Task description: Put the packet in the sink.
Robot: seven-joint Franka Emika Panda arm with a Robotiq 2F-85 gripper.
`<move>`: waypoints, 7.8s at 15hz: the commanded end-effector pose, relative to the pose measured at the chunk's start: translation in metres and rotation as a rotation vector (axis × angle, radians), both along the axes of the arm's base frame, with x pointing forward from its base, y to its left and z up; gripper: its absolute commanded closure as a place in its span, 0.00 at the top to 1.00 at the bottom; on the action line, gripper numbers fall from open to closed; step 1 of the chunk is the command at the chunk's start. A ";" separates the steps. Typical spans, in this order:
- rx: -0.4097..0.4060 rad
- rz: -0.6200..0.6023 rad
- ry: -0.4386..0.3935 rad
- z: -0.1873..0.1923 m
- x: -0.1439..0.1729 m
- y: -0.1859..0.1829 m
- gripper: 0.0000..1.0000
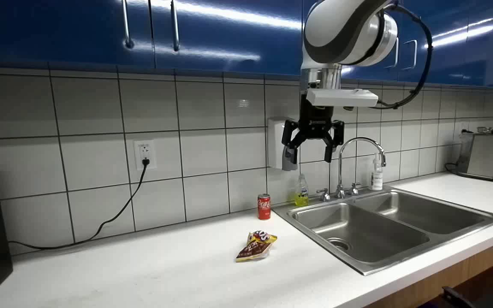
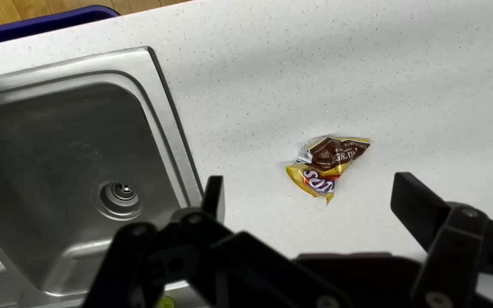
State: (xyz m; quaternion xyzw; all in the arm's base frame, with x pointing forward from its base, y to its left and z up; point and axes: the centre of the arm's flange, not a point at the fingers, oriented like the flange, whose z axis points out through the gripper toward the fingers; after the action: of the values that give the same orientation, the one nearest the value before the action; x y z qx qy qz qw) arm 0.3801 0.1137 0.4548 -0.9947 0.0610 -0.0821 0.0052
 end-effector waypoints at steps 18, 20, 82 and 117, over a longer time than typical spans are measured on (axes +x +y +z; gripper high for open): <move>-0.047 0.034 0.147 -0.111 0.024 0.057 1.00; -0.043 0.032 0.141 -0.128 0.030 0.061 1.00; -0.079 -0.556 0.076 -0.269 0.208 0.088 0.33; -0.050 -0.330 0.001 -0.184 0.206 0.008 0.00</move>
State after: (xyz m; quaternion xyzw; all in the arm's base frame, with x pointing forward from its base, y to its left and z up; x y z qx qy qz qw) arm 0.5974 0.1527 0.2551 -0.9691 0.2315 -0.0765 -0.0372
